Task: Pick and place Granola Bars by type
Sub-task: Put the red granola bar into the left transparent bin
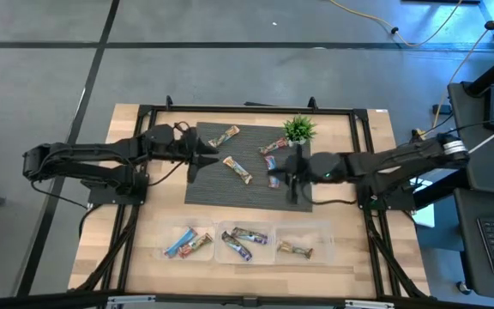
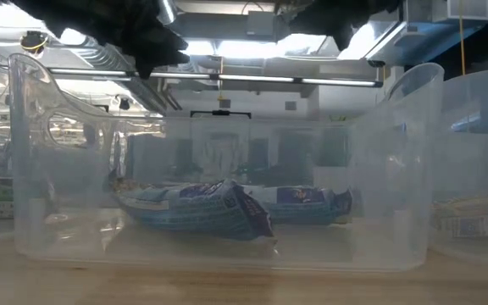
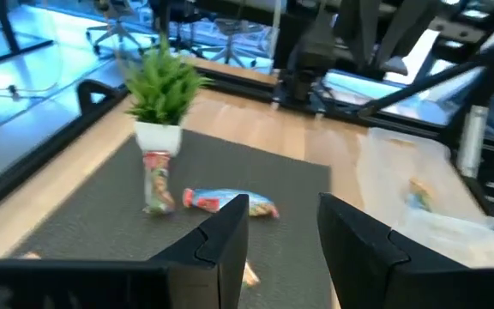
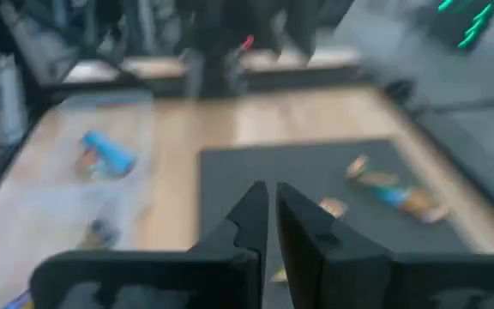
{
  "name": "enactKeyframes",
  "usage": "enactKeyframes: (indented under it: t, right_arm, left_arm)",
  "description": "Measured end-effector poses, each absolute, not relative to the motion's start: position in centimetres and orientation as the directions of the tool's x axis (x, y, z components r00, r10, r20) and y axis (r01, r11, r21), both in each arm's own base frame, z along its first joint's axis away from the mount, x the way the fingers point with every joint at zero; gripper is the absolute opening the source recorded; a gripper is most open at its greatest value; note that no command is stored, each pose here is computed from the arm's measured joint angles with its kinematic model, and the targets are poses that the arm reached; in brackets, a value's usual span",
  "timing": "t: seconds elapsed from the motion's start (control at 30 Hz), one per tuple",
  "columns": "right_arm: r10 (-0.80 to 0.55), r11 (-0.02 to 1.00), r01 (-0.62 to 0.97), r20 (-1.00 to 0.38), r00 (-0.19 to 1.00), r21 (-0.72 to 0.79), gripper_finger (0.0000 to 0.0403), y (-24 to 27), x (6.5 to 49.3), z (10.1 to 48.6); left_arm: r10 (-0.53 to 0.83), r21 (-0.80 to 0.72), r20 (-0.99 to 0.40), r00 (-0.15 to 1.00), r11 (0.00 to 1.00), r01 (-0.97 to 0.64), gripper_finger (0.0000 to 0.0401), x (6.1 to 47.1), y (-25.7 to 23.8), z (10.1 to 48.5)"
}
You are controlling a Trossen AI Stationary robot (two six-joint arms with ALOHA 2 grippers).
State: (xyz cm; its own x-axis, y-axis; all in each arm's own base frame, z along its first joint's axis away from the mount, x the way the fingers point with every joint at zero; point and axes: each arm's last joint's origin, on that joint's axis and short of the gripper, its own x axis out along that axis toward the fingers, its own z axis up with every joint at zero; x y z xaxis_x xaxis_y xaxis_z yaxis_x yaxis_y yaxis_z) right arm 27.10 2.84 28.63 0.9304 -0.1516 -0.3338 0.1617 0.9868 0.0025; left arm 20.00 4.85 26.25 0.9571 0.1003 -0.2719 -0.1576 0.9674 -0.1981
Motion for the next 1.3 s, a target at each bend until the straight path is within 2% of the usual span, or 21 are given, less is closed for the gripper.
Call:
enactKeyframes:
  t: [0.17, 0.27, 0.4, 0.5, 0.6, 0.83, 0.97, 1.07, 1.17, 1.3]
  right_arm:
    - [-0.319, 0.943, 0.334, -0.275, 0.907, 0.009, 0.0032, 1.1, 25.8, 28.4]
    - [-0.352, 0.920, 0.386, -0.298, 0.887, 0.065, 0.0032, 0.5, 25.1, 28.2]
    - [-0.342, 0.908, 0.406, -0.379, 0.860, 0.101, 0.0032, 0.1, 24.1, 27.8]
    - [-0.307, 0.904, 0.405, -0.454, 0.837, 0.136, 0.0032, 0.1, 23.4, 27.4]
    - [-0.296, 0.893, 0.423, -0.508, 0.809, 0.153, 0.0032, 0.0, 22.7, 27.1]
    - [-0.299, 0.893, 0.444, -0.631, 0.716, 0.080, 0.0032, 0.0, 21.5, 26.0]
    - [-0.303, 0.874, 0.483, -0.717, 0.627, 0.054, 0.0032, -0.1, 20.3, 25.3]
    - [-0.306, 0.861, 0.507, -0.755, 0.580, 0.040, 0.0032, -0.1, 19.7, 25.0]
    - [-0.308, 0.865, 0.502, -0.759, 0.573, 0.028, 0.0032, -0.2, 19.6, 25.0]
    - [-0.309, 0.865, 0.501, -0.760, 0.571, 0.025, 0.0032, -0.2, 19.6, 25.0]
  left_arm:
    - [0.159, -0.188, -0.317, 0.935, 0.956, -0.226, 0.0132, 22.7, 7.3, 27.5]
    - [0.184, -0.131, -0.357, 0.916, 0.961, -0.244, 0.0132, 24.7, 9.1, 28.1]
    - [0.136, -0.067, -0.387, 0.912, 0.982, -0.175, 0.0132, 27.9, 10.7, 28.6]
    - [0.068, -0.090, -0.446, 0.892, 0.989, -0.120, 0.0132, 30.4, 11.7, 28.6]
    - [0.055, -0.108, -0.478, 0.876, 0.987, -0.121, 0.0132, 33.2, 12.8, 28.2]
    - [0.043, -0.109, -0.532, 0.846, 0.987, -0.119, 0.0132, 38.5, 13.4, 26.0]
    - [0.077, -0.138, -0.618, 0.783, 0.969, -0.204, 0.0132, 40.2, 12.8, 24.6]
    - [0.186, -0.143, -0.637, 0.748, 0.925, -0.352, 0.0132, 41.4, 12.4, 23.8]
    - [0.220, -0.201, -0.627, 0.747, 0.881, -0.429, 0.0132, 42.5, 12.0, 23.1]
    - [0.276, -0.205, -0.629, 0.727, 0.843, -0.498, 0.0132, 43.5, 11.1, 21.8]
